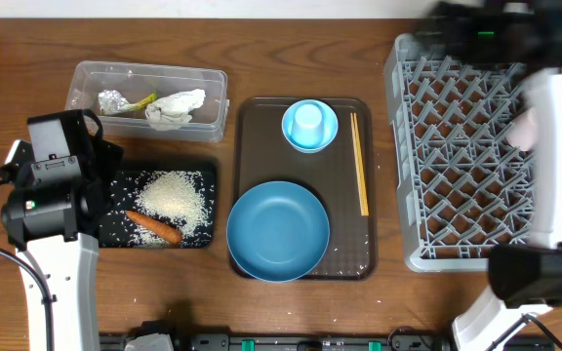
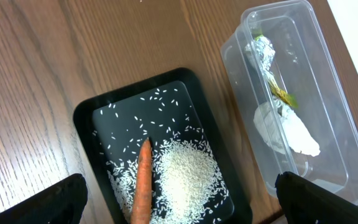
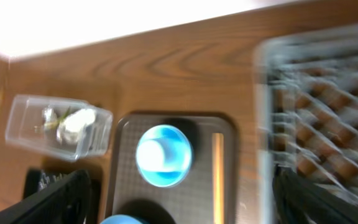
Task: Sort waste into correct bins and load items into the dishwasher rack
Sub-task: 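Move the right gripper to the light-blue cup and grasp it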
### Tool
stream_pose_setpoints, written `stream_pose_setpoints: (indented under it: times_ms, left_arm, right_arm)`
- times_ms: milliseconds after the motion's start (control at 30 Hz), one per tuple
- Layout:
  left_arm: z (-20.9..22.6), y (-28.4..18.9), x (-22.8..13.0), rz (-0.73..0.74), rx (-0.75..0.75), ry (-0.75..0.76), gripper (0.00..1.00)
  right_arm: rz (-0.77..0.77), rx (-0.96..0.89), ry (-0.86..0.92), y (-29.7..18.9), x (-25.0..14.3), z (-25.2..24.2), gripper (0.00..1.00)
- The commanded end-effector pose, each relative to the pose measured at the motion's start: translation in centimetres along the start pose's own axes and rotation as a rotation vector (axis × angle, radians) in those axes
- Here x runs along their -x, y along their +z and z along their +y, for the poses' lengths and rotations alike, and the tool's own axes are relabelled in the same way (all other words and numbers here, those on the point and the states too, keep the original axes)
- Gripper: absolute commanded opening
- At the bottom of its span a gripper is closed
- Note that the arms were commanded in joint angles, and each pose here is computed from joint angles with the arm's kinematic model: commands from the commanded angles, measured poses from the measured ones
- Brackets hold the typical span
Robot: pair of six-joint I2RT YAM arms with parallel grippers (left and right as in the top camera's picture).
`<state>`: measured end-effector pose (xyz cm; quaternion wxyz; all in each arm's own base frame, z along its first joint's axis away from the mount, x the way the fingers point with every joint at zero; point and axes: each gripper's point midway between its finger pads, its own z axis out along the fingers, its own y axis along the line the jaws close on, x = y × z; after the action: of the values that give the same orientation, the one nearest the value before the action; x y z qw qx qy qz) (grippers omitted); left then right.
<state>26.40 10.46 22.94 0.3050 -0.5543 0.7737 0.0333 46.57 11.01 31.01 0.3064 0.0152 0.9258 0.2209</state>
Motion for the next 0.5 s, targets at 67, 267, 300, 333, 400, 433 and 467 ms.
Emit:
stream_pose_setpoints:
  times_ms: [67, 267, 300, 333, 400, 433, 467]
  left_arm:
    - [0.4, 0.0, 0.4, -0.019, 0.019, -0.001, 0.99]
    - [0.4, 0.0, 0.4, -0.019, 0.019, -0.001, 0.99]
    - [0.4, 0.0, 0.4, -0.019, 0.019, -0.001, 0.99]
    - [0.4, 0.0, 0.4, -0.019, 0.019, -0.001, 0.99]
    - [0.4, 0.0, 0.4, -0.019, 0.019, -0.001, 0.99]
    - [0.4, 0.0, 0.4, -0.019, 0.019, -0.001, 0.99]
    - [0.4, 0.0, 0.4, -0.019, 0.019, -0.001, 0.99]
  right_arm:
    - [0.049, -0.181, -0.111, 7.3, -3.0, 2.7, 0.99]
    - [0.14, -0.163, -0.206, 15.1, -7.5, 6.5, 0.99]
    - [0.158, -0.169, -0.211, 16.3, -8.2, 6.5, 0.99]
    - [0.175, -0.174, -0.211, 17.4, -9.0, 6.5, 0.99]
    - [0.203, -0.184, -0.209, 19.0, -10.1, 6.4, 0.99]
    - [0.22, -0.193, -0.206, 19.7, -10.8, 6.3, 0.99]
    - [0.233, -0.2, -0.204, 20.4, -11.4, 6.2, 0.99]
